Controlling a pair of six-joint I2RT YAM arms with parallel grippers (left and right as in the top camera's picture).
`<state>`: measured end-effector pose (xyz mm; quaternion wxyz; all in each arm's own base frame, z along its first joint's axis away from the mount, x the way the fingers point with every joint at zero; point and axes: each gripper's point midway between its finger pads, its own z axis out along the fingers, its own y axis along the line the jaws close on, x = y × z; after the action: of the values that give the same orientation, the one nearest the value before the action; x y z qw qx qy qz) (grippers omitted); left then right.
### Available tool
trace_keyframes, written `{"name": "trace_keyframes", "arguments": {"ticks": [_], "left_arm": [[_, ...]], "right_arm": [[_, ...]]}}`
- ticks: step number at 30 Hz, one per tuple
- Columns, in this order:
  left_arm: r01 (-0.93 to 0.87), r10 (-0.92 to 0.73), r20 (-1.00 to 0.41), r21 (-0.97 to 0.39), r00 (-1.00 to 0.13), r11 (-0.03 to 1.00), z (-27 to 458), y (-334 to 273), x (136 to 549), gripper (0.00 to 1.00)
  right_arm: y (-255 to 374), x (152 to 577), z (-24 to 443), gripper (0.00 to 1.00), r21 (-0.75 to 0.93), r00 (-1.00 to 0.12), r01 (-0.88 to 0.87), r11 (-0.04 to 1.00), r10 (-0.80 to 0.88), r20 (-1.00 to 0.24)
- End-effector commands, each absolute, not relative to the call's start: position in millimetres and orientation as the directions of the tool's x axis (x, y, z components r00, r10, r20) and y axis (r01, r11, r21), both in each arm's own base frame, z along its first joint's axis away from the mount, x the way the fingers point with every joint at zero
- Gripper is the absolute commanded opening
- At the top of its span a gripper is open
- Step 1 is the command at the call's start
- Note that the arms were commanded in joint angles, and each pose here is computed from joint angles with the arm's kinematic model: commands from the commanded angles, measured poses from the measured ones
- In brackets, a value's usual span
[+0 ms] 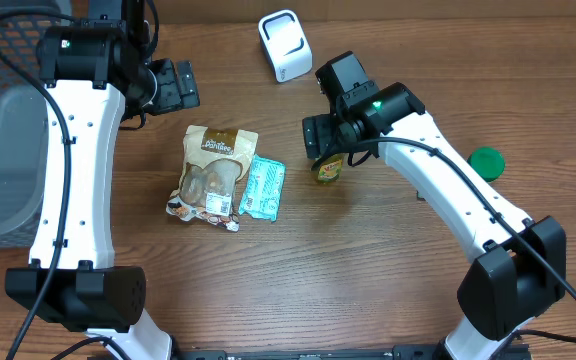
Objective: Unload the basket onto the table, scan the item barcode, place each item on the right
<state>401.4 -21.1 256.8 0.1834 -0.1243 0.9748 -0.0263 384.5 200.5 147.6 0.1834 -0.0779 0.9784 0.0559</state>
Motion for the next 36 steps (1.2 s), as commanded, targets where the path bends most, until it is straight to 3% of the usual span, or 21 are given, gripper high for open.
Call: {"name": "trace_keyframes", "arguments": {"ticks": [1, 6, 23, 36], "left_arm": [[-0.213, -0.236, -0.366, -0.103, -0.900, 0.972, 261, -25, 404, 1.00], [-0.213, -0.236, -0.366, -0.103, -0.900, 0.972, 261, -25, 404, 1.00], [-0.213, -0.236, -0.366, -0.103, -0.900, 0.972, 261, -25, 404, 1.00], [-0.213, -0.236, -0.365, -0.102, -0.900, 0.972, 261, -25, 404, 0.99]], "right_arm": [[204, 386, 157, 0.94, 0.088, -0.910, -0.179, 0.980, -0.131, -0.393], [206, 391, 167, 1.00, 0.098, -0.899, -0.182, 0.978, -0.125, -0.420], [213, 407, 219, 1.00, 0.136, -0.848, -0.192, 0.972, -0.094, -0.522], [155, 397, 265, 1.00, 0.167, -0.829, -0.069, 0.984, 0.037, -0.558]]}}
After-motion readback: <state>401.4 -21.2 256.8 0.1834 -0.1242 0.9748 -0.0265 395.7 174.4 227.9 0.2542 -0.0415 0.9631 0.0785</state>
